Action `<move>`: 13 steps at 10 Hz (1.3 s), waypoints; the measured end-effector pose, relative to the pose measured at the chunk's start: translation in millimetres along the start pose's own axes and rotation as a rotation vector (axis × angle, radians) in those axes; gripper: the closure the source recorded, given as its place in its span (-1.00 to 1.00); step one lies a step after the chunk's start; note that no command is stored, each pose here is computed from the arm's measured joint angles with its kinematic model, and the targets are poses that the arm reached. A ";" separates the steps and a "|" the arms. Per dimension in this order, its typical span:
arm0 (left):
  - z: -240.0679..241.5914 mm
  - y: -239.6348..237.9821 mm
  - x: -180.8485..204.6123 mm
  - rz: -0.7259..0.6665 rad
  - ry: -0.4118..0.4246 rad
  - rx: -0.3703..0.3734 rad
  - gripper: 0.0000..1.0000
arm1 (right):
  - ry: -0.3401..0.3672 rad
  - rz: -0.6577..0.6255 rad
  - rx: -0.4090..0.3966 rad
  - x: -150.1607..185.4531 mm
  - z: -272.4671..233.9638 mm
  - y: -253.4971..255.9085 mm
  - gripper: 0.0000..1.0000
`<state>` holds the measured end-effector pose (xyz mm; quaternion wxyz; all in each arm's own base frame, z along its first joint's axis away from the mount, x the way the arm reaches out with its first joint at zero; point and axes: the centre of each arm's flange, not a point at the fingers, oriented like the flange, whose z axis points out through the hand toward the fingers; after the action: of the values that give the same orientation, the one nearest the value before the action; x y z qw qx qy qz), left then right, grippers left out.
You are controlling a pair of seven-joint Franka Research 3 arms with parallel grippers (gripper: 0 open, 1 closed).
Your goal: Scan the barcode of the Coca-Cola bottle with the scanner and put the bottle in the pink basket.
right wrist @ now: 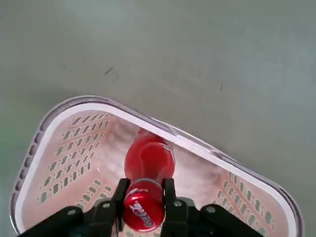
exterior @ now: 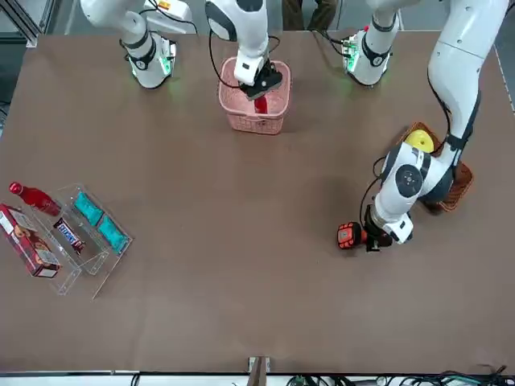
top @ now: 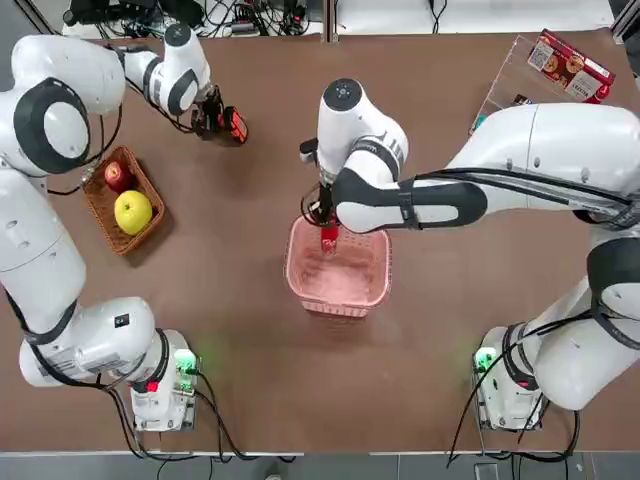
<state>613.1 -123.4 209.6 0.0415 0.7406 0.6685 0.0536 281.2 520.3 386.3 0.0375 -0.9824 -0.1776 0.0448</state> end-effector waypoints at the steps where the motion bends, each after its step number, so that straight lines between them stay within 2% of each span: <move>1: 0.2 -0.4 -0.5 0.005 0.000 -0.004 0.28 | 0.000 0.001 0.000 0.3 -0.1 0.1 0.22; 4: 0.4 -0.8 -1.4 0.032 -0.001 -0.009 0.27 | 0.005 0.006 0.003 2.7 -2.7 0.9 -0.07; 6: 0.4 -1.5 -3.6 0.057 -0.003 -0.009 -0.26 | 0.012 0.032 0.000 11.7 -15.2 11.2 -0.24; 8: 0.1 -1.5 -4.7 0.114 0.000 -0.011 -0.89 | 0.051 0.113 0.005 37.2 -71.2 51.6 -0.48; 9: -1.2 -0.6 -4.0 0.161 0.008 -0.019 -1.00 | 0.074 0.172 0.007 50.8 -108.8 82.5 -0.71; 10: -5.3 2.4 -0.7 0.228 0.020 -0.030 -1.00 | 0.090 0.242 0.006 63.8 -146.7 119.9 -0.98; 12: -26.3 16.3 27.5 0.365 0.072 -0.067 -1.00 | 0.143 0.359 0.025 92.0 -205.6 198.3 -1.00; 13: -42.9 24.2 50.7 0.433 0.112 -0.087 -1.00 | 0.180 0.378 0.034 105.7 -226.8 242.6 -1.00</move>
<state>636.3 -75.9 256.5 0.0235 0.8602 0.4923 0.1311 486.6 317.8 582.0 0.0607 -0.9975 0.0149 -0.0340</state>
